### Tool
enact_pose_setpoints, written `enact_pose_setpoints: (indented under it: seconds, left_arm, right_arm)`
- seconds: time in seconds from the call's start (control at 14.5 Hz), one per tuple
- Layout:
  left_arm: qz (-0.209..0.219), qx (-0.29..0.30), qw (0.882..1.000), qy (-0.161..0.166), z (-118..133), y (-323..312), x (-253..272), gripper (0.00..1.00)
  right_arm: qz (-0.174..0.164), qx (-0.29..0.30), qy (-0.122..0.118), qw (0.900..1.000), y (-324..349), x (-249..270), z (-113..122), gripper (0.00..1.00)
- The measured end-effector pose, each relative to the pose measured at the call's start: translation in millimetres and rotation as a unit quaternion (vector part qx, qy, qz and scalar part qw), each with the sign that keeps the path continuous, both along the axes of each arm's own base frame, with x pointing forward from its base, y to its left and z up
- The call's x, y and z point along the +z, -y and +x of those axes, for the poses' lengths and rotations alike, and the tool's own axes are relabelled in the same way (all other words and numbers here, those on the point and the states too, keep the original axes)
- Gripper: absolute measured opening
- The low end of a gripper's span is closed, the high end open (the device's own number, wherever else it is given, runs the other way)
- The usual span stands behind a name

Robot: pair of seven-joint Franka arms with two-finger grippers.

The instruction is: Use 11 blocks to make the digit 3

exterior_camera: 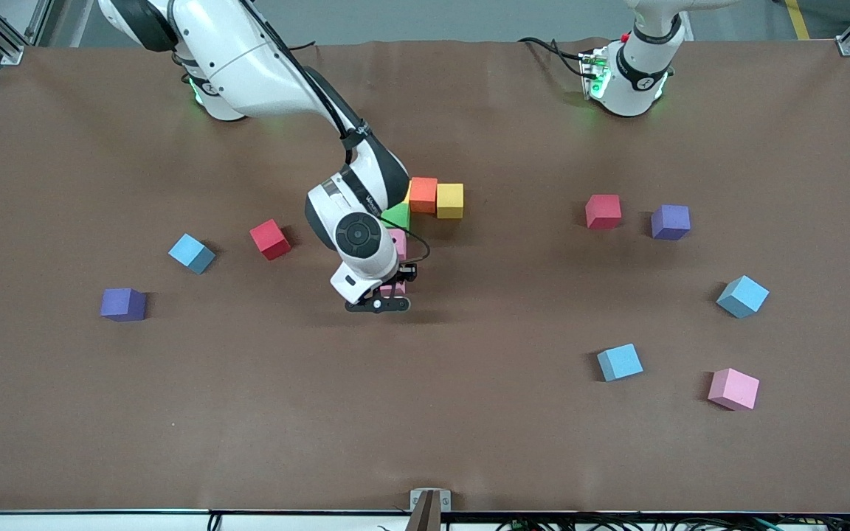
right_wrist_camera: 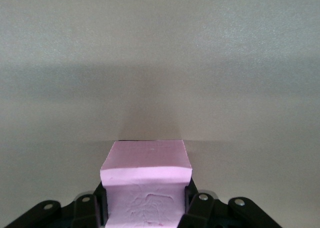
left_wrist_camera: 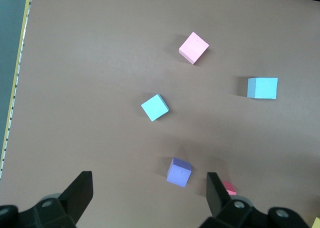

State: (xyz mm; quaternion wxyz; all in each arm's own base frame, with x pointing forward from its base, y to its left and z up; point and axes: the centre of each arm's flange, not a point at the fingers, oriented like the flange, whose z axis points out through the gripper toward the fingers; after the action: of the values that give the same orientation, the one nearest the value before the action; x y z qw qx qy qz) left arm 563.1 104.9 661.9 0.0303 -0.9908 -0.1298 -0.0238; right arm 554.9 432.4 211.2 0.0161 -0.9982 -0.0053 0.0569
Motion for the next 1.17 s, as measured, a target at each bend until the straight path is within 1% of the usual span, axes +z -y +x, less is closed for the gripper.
enact_pose_setpoints:
  seconds: [1.17]
  left_arm:
    - [-0.001,0.000,1.000,-0.004,-0.7,0.5,-0.7,1.00]
  right_arm:
    - [-0.002,0.002,-0.002,1.000,-0.2,-0.2,-3.9,0.56]
